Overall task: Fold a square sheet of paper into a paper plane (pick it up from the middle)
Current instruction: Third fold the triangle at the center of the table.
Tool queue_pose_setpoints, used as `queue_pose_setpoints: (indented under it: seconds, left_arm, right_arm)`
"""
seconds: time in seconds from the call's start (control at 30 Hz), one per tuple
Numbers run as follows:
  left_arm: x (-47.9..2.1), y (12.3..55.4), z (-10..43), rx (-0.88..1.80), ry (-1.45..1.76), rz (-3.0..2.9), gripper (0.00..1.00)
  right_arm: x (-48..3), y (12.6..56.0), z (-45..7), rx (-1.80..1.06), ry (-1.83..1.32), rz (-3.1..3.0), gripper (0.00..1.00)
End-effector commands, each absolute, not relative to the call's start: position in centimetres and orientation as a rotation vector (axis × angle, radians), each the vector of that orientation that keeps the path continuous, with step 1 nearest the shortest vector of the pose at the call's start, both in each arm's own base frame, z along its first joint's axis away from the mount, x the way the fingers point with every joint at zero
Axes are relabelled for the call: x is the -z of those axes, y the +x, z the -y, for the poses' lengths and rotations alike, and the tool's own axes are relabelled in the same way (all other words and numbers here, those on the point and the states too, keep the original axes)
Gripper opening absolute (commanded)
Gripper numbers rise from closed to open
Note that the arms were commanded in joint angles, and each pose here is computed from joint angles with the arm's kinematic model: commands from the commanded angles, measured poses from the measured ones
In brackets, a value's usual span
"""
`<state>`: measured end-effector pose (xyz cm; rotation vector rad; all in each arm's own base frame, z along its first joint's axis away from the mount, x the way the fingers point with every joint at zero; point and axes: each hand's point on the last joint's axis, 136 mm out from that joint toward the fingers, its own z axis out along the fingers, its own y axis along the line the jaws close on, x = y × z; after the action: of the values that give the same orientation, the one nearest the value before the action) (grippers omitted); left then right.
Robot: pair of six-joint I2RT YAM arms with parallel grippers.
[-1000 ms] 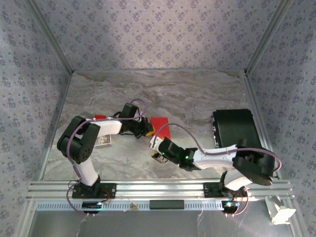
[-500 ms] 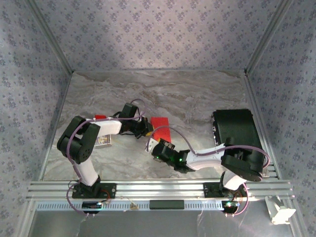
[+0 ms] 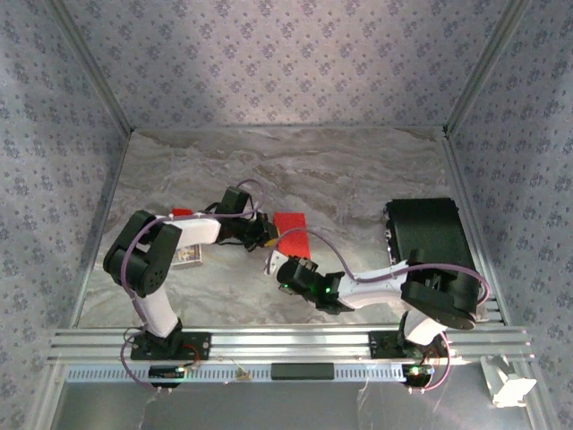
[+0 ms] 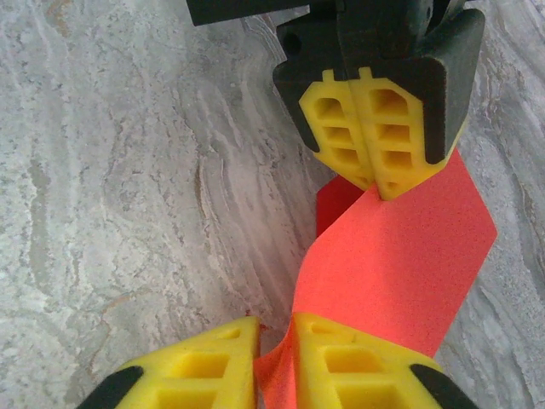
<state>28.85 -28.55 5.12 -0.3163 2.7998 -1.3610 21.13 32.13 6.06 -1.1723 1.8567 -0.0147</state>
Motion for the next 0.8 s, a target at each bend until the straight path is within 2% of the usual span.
queue_pose_setpoints:
  seconds: [0.0,0.37,0.5,0.57,0.7,0.77]
  left_arm:
    - [-6.5,29.2,28.7,1.384,-0.278,-2.768,0.03]
    - [-6.4,29.3,28.5,1.363,-0.281,-2.773,0.03]
    - [-6.4,29.3,28.4,1.35,-0.282,-2.771,0.04]
    - [-6.5,29.3,28.3,1.34,-0.284,-2.764,0.07]
    - [-7.4,29.7,27.7,1.285,-0.265,-2.739,0.23]
    - [-7.8,29.9,27.1,1.241,-0.259,-2.73,0.25]
  right_arm:
    - [-6.5,21.1,-31.9,0.006,-1.161,-1.862,0.15]
    - [-6.5,20.9,-31.8,-0.018,-1.154,-1.878,0.12]
    - [-6.4,20.8,-31.8,-0.04,-1.155,-1.89,0.04]
    - [-6.2,20.8,-31.7,-0.065,-1.146,-1.914,0.02]
    - [-6.3,20.9,-31.8,-0.142,-1.113,-1.959,0.0]
    - [-6.4,20.9,-31.8,-0.187,-1.088,-1.983,0.0]
